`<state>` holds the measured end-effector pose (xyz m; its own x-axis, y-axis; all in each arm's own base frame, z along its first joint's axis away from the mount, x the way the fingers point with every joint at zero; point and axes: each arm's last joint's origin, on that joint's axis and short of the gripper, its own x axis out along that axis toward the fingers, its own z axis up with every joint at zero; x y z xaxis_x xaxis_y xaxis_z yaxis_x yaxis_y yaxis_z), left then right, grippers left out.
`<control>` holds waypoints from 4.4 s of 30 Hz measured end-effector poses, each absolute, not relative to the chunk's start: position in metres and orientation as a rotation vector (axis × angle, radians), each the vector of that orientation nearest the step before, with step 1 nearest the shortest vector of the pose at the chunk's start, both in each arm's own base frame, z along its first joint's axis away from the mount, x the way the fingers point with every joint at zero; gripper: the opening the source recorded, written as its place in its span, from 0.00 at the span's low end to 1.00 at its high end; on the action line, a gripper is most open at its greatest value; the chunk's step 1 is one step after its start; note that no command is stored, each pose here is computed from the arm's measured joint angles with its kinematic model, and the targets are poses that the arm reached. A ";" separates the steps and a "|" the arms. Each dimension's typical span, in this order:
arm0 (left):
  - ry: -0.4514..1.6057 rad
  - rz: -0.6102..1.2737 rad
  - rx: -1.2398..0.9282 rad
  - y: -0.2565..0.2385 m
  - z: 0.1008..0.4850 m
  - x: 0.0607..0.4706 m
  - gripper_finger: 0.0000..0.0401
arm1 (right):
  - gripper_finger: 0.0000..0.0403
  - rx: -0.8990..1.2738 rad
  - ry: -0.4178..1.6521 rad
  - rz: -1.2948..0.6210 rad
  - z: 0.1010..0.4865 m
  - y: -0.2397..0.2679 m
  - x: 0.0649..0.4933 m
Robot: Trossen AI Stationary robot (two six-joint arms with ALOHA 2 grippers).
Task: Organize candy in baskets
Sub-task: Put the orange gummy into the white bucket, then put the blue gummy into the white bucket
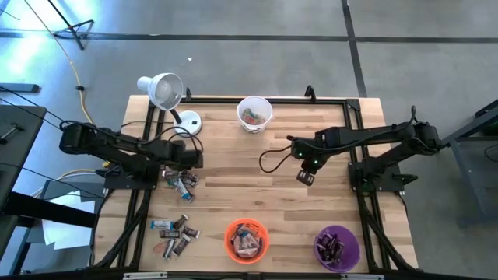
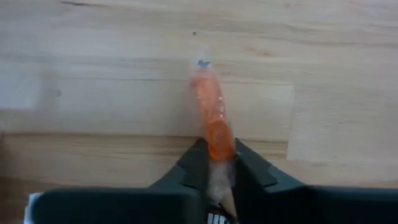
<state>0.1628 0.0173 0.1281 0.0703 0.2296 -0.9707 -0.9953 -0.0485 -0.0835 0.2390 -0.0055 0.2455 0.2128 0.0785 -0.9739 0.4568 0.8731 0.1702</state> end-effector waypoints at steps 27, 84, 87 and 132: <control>0.451 0.865 -0.717 0.046 0.287 0.256 0.00 | 0.00 0.578 1.327 -0.368 0.246 -0.006 0.239; 0.702 0.350 -0.645 0.173 0.277 0.338 0.21 | 0.00 0.549 1.364 -0.389 0.245 -0.023 0.234; 0.734 0.315 -0.647 0.147 0.286 0.338 0.21 | 0.00 0.506 1.429 -0.369 0.244 -0.022 0.228; 1.204 1.120 -0.860 -0.064 0.246 0.129 0.21 | 0.00 0.470 1.430 -0.396 0.244 -0.025 0.227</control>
<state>0.1294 -0.0643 0.2461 -0.0060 0.1941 -0.9810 -0.9644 0.2583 0.0570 0.2272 -0.0246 0.2437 0.1038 0.0189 -0.9944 0.5276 0.8465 0.0711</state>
